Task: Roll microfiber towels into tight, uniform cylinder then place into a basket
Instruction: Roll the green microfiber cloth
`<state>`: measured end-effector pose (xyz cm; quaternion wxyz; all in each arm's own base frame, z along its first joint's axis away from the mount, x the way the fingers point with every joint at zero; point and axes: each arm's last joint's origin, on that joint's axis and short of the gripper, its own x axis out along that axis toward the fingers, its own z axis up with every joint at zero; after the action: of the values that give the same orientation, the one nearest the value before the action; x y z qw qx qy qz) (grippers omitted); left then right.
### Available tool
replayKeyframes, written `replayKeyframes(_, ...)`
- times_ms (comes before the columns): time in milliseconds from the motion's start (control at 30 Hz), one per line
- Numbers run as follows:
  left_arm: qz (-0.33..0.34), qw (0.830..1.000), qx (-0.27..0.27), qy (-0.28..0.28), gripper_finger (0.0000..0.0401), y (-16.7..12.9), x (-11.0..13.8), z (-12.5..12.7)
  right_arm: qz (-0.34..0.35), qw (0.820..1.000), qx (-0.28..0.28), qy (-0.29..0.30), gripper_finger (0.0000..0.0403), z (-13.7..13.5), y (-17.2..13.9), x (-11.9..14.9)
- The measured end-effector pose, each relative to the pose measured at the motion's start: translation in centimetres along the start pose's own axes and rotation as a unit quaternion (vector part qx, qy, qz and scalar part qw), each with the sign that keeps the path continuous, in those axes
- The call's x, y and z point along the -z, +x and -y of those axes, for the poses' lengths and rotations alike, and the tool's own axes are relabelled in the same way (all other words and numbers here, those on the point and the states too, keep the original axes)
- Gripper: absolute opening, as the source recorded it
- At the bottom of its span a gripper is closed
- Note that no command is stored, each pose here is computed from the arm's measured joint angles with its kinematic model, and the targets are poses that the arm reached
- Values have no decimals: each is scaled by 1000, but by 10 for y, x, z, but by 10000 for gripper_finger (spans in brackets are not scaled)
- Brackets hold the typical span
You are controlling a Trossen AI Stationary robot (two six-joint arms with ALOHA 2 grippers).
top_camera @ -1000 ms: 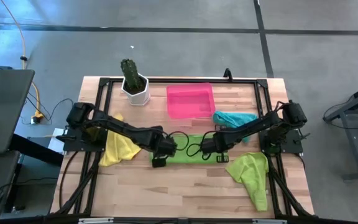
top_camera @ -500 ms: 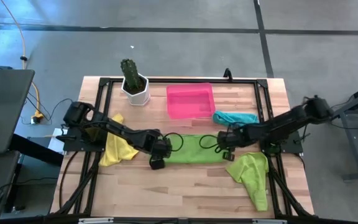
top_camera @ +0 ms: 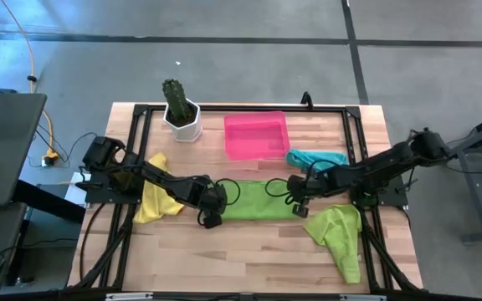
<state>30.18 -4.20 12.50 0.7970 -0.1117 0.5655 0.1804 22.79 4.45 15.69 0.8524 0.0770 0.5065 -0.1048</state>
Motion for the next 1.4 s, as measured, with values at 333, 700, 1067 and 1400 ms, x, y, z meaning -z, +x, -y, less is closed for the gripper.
replayKeyframes(333,-1,1000,0,2,106,-1,5,7,-74,997,-5,-8,73,-5,25,10)
replayKeyframes(700,-10,1000,-4,-12,106,-5,12,13,-91,996,11,-21,73,-7,25,16)
replayKeyframes(1067,68,997,23,0,106,-41,-3,12,-88,995,5,-35,73,-11,20,5)
replayKeyframes(1400,101,993,-58,-10,106,-35,-15,-6,-91,994,39,-55,73,-8,19,6)
